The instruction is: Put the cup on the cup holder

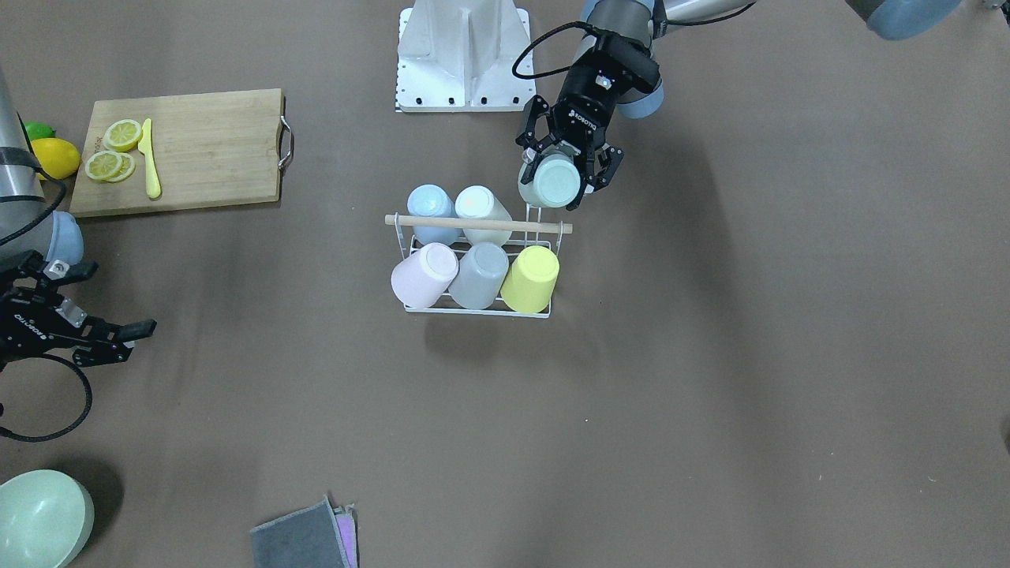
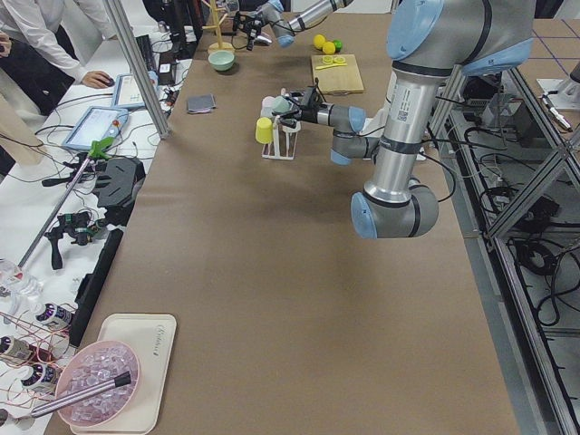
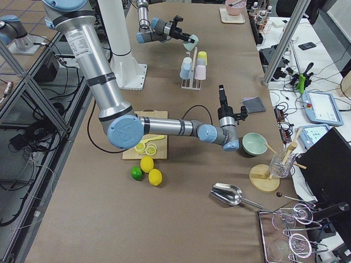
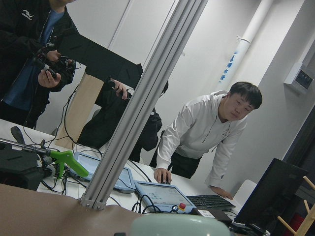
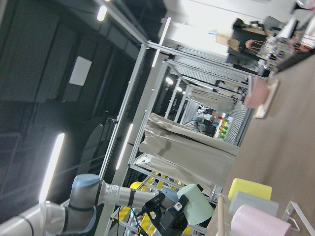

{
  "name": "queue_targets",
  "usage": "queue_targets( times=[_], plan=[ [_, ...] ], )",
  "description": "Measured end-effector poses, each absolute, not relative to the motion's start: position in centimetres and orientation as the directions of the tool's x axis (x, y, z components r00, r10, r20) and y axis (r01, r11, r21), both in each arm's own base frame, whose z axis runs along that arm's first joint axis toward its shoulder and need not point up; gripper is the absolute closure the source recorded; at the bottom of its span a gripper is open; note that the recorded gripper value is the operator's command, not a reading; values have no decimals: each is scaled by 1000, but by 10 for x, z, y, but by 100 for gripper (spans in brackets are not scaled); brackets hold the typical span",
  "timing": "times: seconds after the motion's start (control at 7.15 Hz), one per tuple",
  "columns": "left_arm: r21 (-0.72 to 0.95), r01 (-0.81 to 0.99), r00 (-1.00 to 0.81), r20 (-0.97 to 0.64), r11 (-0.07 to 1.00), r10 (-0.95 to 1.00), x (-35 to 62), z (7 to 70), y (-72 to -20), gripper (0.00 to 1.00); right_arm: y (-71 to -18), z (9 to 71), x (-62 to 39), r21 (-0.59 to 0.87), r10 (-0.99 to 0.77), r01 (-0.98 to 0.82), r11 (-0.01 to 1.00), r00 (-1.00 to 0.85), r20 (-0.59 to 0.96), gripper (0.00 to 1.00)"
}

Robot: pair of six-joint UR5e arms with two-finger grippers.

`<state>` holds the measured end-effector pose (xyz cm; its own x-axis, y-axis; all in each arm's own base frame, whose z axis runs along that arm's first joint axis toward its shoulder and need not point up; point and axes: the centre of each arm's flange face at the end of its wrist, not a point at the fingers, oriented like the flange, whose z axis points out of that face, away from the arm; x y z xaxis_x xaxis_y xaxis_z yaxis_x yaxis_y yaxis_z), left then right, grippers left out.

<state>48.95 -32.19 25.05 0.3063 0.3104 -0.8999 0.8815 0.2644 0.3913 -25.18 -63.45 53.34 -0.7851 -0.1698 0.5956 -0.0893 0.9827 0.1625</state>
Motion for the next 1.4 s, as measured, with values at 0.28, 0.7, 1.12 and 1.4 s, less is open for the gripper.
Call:
queue_targets(
  times=[0.28, 0.7, 1.12, 1.4],
  plan=[
    [398, 877, 313, -899, 271, 308, 499, 256, -314, 100, -639, 523, -269, -189, 303, 247, 950, -592, 747, 1],
    [413, 871, 330, -894, 268, 303, 504, 262, -316, 100, -623, 521, -269, -530, 595, 374, 761, -78, 800, 2],
    [419, 871, 344, -892, 255, 292, 504, 265, -320, 3, -591, 550, -253, -631, 547, 329, 703, 316, 775, 2],
    [448, 866, 383, -880, 221, 282, 500, 266, -323, 2, -578, 574, -245, -489, 329, 317, 813, 443, 834, 1]
  ],
)
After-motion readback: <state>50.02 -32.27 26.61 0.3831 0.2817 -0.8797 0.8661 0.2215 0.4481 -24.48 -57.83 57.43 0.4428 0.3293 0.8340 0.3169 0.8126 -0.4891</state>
